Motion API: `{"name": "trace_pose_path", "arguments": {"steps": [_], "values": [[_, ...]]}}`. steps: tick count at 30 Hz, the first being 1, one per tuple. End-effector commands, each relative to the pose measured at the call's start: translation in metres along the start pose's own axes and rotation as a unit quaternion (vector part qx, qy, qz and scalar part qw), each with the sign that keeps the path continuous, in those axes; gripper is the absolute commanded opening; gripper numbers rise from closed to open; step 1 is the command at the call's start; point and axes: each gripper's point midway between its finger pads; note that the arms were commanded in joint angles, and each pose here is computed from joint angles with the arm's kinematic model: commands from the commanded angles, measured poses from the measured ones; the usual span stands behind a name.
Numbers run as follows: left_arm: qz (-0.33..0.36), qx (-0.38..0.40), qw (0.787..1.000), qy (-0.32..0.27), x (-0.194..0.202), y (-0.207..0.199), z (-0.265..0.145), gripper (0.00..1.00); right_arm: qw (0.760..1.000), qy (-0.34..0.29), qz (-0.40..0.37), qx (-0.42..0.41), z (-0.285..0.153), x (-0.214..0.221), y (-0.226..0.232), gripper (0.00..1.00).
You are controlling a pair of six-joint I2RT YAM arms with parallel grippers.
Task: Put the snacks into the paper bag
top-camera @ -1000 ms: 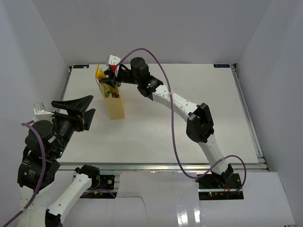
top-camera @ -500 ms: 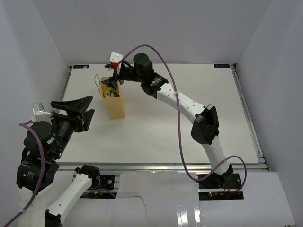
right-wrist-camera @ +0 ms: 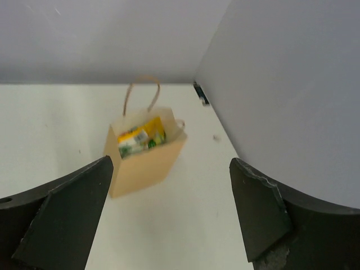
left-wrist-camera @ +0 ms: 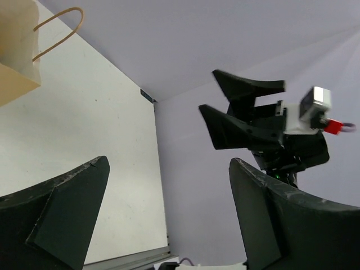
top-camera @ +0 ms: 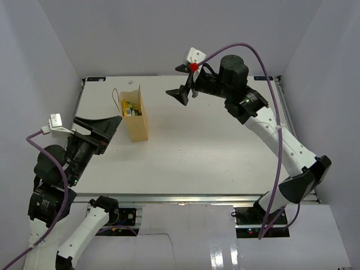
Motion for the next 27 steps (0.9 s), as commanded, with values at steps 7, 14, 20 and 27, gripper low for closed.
{"name": "trace_pose_path", "arguments": {"steps": [7, 14, 20, 27], "values": [[0.153, 0.04, 0.982, 0.103, 0.035, 0.004, 0.038, 0.98, 0.957, 0.272, 0.056, 0.086, -0.139, 0.152, -0.012, 0.9], [0.189, 0.038, 0.97, 0.146, 0.055, 0.035, 0.06, 0.98, 0.929, 0.335, 0.086, 0.131, -0.194, 0.188, 0.002, 0.9], [0.209, 0.034, 0.964, 0.161, 0.062, 0.053, 0.072, 0.98, 0.894, 0.399, 0.118, 0.166, -0.238, 0.23, 0.009, 0.9], [0.202, 0.033, 0.963, 0.174, 0.069, 0.065, 0.079, 0.98, 0.878, 0.415, 0.134, 0.201, -0.255, 0.234, 0.004, 0.9]]}}
Point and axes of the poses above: each gripper's point midway between its finger pads, its own z axis out along the fingers, its own y axis along the line the jaws close on, x = y × z, and after that the axes turned 12 degrees about -z, right-handed
